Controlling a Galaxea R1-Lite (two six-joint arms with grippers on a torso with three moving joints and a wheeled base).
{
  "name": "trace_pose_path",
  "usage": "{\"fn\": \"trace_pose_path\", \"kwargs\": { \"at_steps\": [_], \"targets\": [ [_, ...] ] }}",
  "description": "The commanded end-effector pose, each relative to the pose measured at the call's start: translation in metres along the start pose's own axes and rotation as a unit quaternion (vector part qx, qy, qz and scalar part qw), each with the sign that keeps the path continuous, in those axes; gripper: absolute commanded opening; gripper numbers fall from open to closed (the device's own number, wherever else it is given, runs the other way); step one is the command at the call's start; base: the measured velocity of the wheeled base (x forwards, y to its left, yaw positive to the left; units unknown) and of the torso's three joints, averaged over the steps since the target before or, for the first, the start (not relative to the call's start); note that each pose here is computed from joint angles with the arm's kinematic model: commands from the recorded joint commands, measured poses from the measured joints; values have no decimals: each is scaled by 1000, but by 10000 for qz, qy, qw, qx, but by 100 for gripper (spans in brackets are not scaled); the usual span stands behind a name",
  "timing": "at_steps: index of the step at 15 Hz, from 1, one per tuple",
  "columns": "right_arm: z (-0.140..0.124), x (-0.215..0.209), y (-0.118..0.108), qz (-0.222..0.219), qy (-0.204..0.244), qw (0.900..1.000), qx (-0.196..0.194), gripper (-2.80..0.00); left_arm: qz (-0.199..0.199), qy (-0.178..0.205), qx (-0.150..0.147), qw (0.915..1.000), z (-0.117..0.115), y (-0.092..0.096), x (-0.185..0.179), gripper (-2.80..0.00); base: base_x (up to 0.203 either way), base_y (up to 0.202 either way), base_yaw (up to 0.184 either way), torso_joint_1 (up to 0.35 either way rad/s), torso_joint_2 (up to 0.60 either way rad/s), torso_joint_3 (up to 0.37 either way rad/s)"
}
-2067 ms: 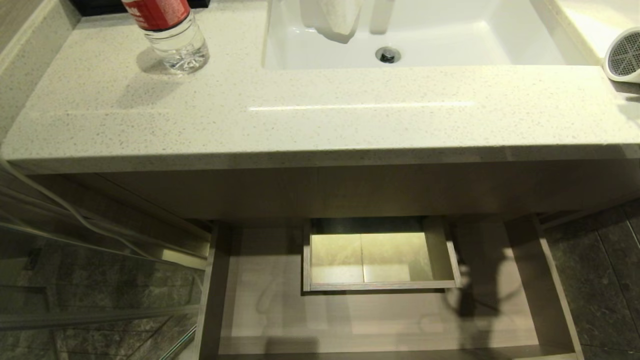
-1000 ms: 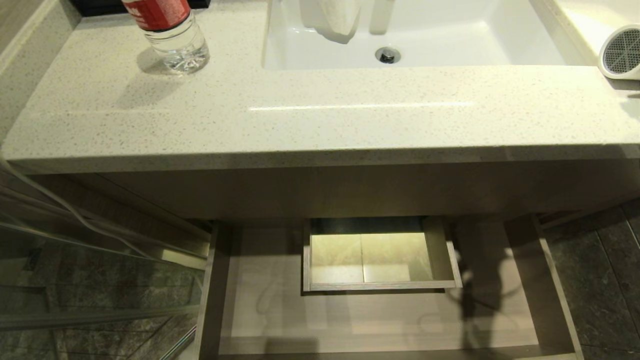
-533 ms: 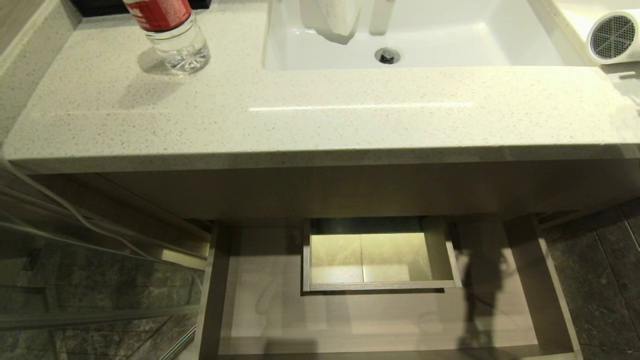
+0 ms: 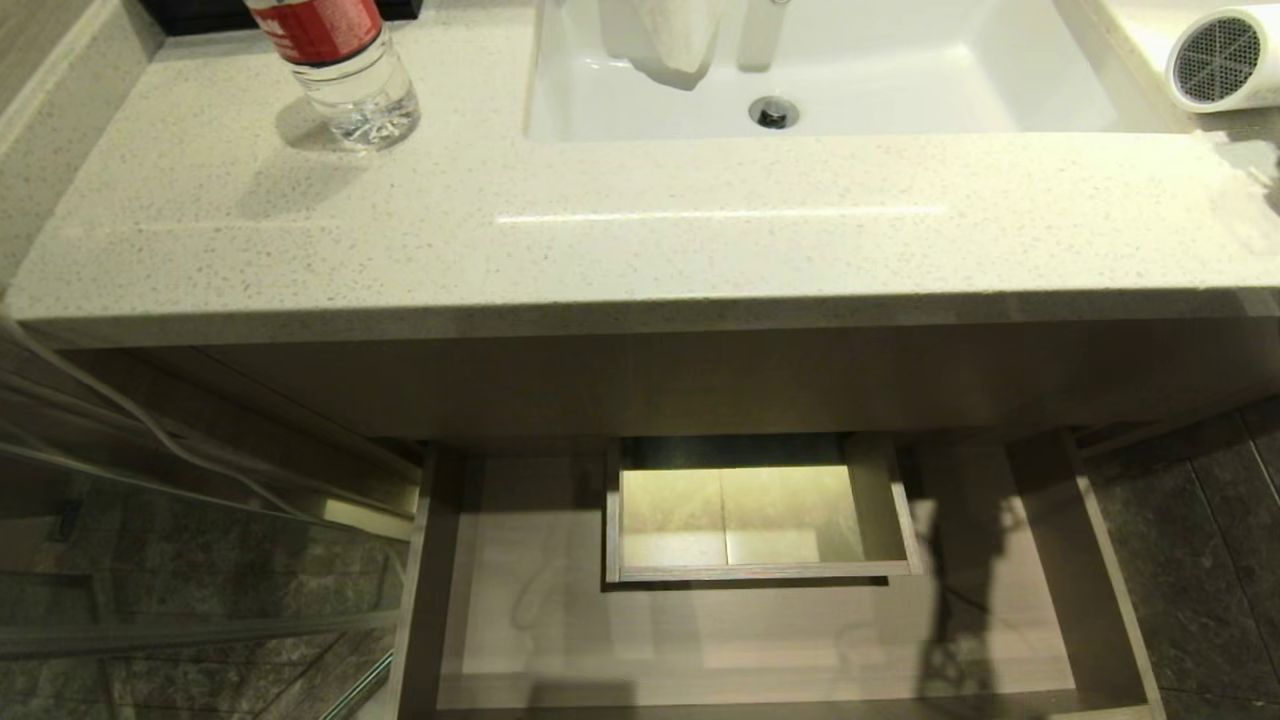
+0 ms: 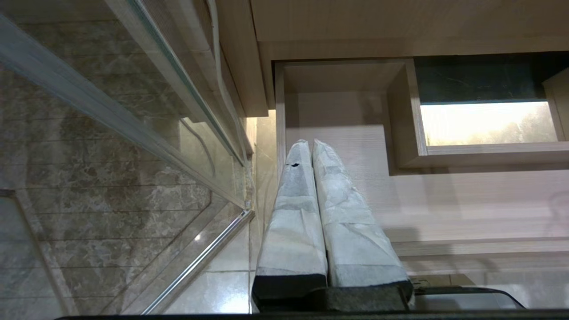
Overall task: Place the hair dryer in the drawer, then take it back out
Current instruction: Pick up the hairdryer
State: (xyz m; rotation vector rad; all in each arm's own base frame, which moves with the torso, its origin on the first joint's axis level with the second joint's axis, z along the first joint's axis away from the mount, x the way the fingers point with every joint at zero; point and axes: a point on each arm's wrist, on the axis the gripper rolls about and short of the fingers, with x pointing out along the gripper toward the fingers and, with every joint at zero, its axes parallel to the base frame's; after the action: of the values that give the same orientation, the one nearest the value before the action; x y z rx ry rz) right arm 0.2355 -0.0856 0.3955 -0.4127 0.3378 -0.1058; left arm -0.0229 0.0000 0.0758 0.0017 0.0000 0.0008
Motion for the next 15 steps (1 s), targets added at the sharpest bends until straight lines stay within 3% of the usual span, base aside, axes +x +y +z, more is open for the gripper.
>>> {"fn": "trace_pose_path", "kwargs": {
  "at_steps": [1,15],
  "targets": [
    [-2,-2,1,35,38,10000,-16,0,-2,4,-1,10000,0,0,0,-280,0,0,0,0,0,0],
    [-3,-67,13,-152,-182,9997,-78,0,-4,0,-1,10000,0,0,0,-280,0,0,0,0,0,0]
  ]
}}
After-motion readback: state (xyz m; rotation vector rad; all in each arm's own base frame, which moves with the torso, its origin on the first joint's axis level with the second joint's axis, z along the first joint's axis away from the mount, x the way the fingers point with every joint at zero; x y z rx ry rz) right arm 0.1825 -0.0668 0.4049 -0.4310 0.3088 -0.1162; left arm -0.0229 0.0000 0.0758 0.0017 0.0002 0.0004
